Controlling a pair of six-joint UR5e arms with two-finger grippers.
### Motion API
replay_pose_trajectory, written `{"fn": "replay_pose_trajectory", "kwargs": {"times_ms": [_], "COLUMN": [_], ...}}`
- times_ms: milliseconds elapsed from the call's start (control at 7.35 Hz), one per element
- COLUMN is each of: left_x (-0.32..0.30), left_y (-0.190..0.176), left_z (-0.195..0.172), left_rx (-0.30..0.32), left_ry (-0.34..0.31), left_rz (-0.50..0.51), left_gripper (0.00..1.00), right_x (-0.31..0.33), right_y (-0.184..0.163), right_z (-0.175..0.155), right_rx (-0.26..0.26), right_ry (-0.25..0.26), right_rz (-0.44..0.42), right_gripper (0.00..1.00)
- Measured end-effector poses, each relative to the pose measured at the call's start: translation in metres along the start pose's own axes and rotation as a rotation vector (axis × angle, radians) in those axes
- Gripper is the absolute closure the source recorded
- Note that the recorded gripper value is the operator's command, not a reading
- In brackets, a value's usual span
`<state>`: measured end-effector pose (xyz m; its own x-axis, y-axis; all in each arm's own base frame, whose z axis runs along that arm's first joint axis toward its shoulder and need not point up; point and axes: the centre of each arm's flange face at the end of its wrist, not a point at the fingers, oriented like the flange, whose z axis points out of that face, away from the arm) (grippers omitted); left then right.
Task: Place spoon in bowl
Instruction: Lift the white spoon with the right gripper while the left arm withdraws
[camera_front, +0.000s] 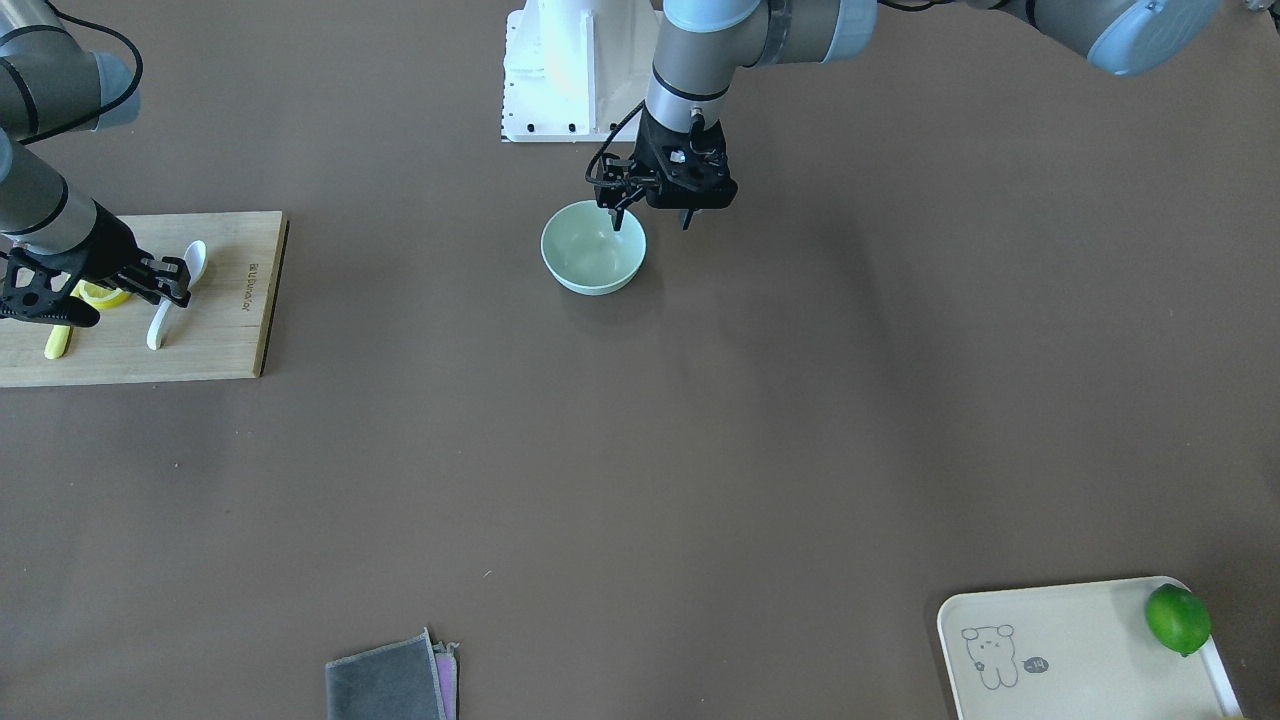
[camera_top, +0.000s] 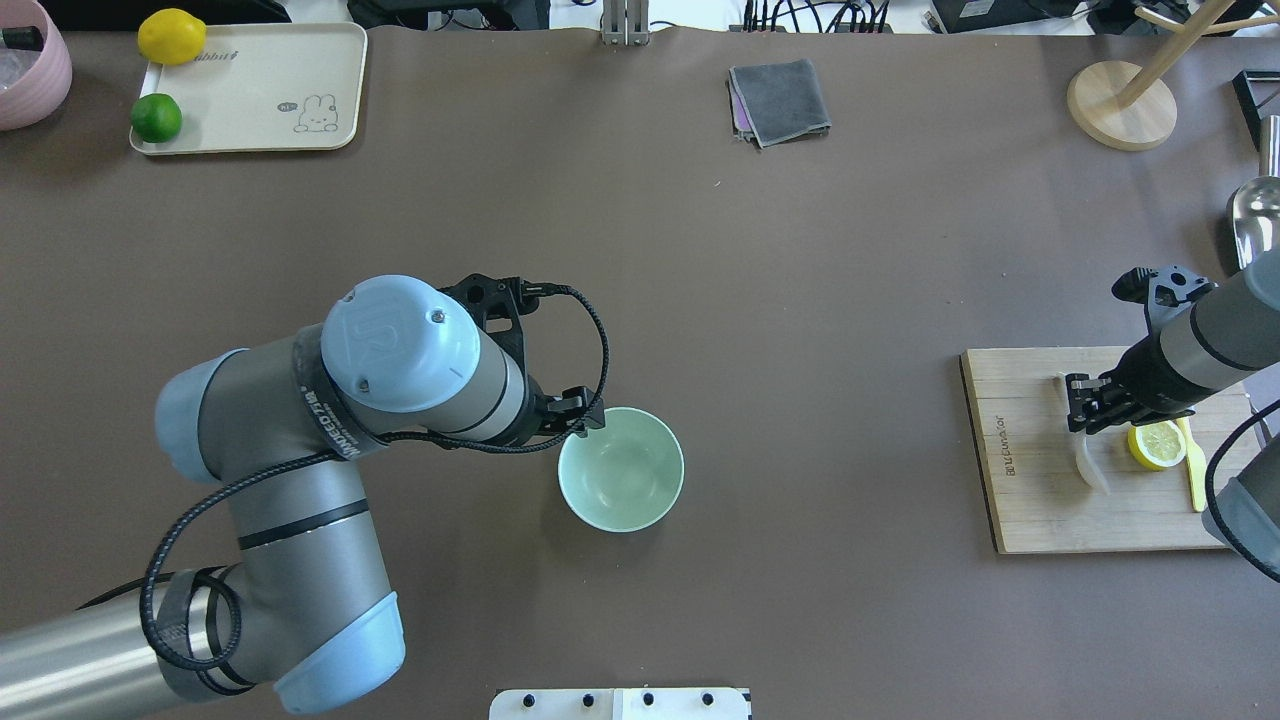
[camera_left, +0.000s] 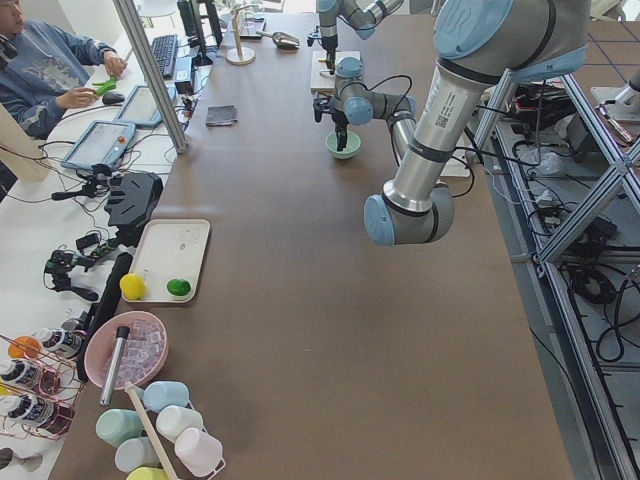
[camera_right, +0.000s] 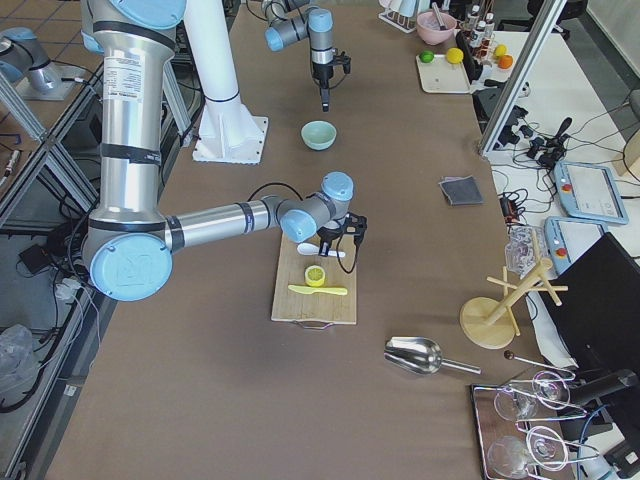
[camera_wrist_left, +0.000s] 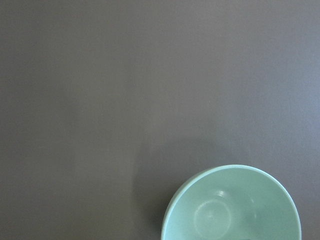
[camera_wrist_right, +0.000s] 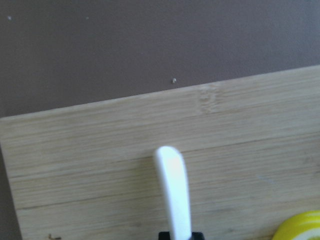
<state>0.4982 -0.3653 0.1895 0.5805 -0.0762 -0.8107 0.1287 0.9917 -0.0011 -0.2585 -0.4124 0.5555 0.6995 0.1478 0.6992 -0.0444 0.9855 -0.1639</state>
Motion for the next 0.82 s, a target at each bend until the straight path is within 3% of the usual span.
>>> {"fn": "replay_pose_trajectory", "kwargs": {"times_ms": [408, 816], "left_x": [-0.102, -0.24], "left_y": [-0.048, -0.094], "left_z": [-0.043, -0.087], "left_rx": [-0.021, -0.044], "left_ry": [-0.022, -0.081], "left_rz": [0.106, 0.254], "left_gripper": [0.01, 0.01], "right_x": [-0.013, -0.094], "right_y": [0.0, 0.002], "right_z": [-0.01, -0.05], "right_rx": [0.011, 0.046], "right_ry": [-0.023, -0.126], "right_rz": [-0.012, 0.008], "right_gripper": [1.0, 1.0]}}
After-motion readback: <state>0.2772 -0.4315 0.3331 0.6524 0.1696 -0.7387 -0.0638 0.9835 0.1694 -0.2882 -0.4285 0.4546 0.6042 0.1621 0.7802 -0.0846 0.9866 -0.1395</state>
